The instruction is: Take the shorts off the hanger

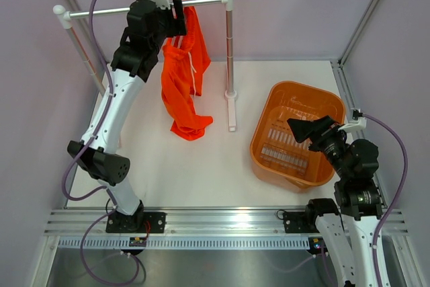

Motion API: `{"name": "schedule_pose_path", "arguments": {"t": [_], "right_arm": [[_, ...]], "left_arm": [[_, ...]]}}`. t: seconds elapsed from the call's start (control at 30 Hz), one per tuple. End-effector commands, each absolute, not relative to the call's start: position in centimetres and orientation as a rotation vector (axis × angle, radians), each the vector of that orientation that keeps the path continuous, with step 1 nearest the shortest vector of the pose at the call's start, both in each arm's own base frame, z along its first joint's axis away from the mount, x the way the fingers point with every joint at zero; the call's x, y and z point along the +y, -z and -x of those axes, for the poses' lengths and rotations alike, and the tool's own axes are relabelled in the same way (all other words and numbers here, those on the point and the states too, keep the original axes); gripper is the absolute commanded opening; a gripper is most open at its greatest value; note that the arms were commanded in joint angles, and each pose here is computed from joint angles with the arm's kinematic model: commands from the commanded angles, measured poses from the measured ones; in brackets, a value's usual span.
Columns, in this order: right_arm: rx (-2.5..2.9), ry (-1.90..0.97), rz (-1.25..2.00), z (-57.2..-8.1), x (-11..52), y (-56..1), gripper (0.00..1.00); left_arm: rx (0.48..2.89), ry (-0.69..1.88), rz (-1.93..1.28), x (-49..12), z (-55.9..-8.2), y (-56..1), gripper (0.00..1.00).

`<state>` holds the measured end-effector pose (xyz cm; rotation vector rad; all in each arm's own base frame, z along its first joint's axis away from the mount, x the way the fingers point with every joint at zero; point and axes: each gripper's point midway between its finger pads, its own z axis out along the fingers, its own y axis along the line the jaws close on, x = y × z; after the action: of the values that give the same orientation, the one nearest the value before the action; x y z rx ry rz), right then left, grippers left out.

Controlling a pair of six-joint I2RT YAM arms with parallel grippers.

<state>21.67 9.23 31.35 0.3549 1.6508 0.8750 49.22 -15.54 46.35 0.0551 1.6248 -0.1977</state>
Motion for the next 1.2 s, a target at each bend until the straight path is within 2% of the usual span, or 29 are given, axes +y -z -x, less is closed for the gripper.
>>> {"name": "schedule_pose_path", "arguments": {"t": [0.0,0.47,0.87,0.97,1.07,1.1,1.17], "right_arm": [[1.615,-0.874,-0.319,-21.9,9.3,-32.0,1.0],[1.612,-0.861,-0.335,-21.9,9.0,-31.5,0.99],[1.613,-0.838,-0.341,-22.0,8.7,-31.1,0.99],[1.614,-0.827,-0.346,-22.0,8.5,-31.0,0.99],[1.615,-0.819,-0.348,-22.1,8.4,-30.9,0.99],[1.611,-0.816,-0.348,-22.1,8.4,-30.9,0.99],[1.613,-0.812,-0.35,-22.1,8.3,-30.8,0.99]], "left_arm": [[1.591,0.248,-0.096,-16.7,-49.0,-47.8,0.72],[1.672,0.207,-0.159,-17.0,-49.7,-44.3,0.71],[1.729,0.176,-0.175,-17.1,-50.8,-41.6,0.65],[1.73,0.169,-0.172,-17.1,-51.0,-41.4,0.58],[1.732,0.157,-0.163,-16.9,-51.2,-41.4,0.39],[1.731,0.153,-0.159,-16.8,-51.2,-41.5,0.27],[1.725,0.143,-0.141,-16.5,-51.2,-41.9,0.14]]}}
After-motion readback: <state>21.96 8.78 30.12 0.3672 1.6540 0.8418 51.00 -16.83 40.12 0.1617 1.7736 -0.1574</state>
